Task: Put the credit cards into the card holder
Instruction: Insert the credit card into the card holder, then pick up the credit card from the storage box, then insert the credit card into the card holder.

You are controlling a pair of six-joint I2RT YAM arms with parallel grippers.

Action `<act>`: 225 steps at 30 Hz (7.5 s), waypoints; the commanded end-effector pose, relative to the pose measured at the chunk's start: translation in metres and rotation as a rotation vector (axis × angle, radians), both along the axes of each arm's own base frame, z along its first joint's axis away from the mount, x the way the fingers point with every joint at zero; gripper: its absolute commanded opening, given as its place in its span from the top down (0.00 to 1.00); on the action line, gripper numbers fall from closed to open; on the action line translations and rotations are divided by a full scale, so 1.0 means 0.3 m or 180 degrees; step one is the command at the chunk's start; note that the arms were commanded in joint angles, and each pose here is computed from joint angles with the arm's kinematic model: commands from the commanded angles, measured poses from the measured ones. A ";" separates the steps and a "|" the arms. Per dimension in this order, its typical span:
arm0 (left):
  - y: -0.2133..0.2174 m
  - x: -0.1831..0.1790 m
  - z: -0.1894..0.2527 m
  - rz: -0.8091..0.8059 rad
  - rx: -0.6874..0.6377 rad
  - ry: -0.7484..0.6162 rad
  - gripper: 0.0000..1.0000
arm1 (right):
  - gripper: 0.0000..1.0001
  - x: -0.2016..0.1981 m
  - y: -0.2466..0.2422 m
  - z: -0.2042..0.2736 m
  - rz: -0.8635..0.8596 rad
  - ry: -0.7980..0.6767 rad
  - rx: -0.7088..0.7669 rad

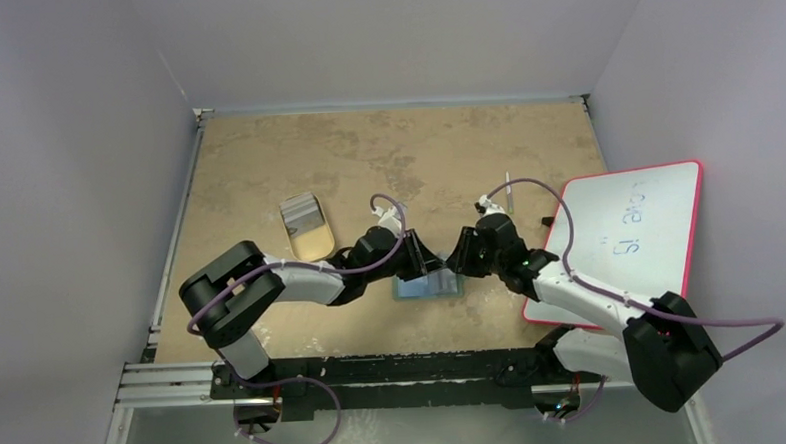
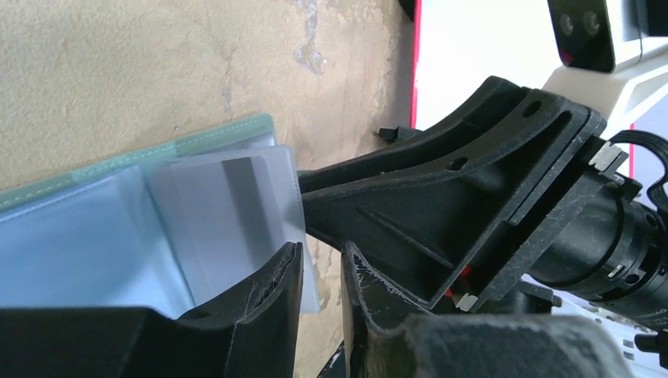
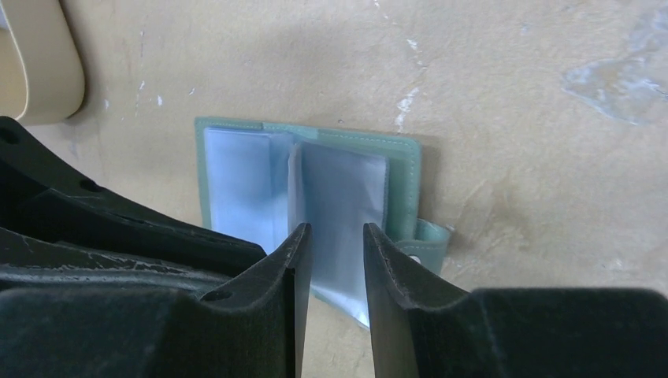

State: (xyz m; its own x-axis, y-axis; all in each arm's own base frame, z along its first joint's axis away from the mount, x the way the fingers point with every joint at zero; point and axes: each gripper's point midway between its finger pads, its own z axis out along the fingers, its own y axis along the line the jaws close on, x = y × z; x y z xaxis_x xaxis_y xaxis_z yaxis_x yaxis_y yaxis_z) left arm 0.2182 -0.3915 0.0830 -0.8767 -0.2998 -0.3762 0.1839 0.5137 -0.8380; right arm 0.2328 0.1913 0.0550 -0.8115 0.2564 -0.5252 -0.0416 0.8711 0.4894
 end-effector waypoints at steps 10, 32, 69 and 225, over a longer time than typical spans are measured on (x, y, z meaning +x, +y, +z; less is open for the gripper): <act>0.067 0.090 0.023 0.0397 0.0552 -0.0291 0.74 | 0.65 0.044 -0.019 0.202 -0.0255 -0.0406 0.0157; 0.853 0.286 0.120 0.1618 0.2358 -0.0277 0.61 | 0.65 0.011 0.064 -0.046 0.0150 0.0157 0.0098; 1.174 0.530 -0.014 -0.0955 0.5383 -0.0861 0.41 | 0.51 0.017 -0.015 0.669 0.0254 -0.1321 0.0299; 0.201 -0.063 -0.243 -0.0723 0.1948 0.1027 0.84 | 0.51 -0.033 -0.027 -0.051 -0.0014 0.0222 -0.0209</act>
State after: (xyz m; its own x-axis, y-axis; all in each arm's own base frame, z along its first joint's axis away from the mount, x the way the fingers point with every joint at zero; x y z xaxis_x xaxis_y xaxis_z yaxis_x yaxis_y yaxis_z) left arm 0.1926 -0.3426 0.0220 -0.9936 0.0745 -0.0849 0.1082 0.8435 -0.5261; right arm 0.2211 0.1770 0.0312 -0.8525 0.2109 -0.4783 0.0027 0.9167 0.3995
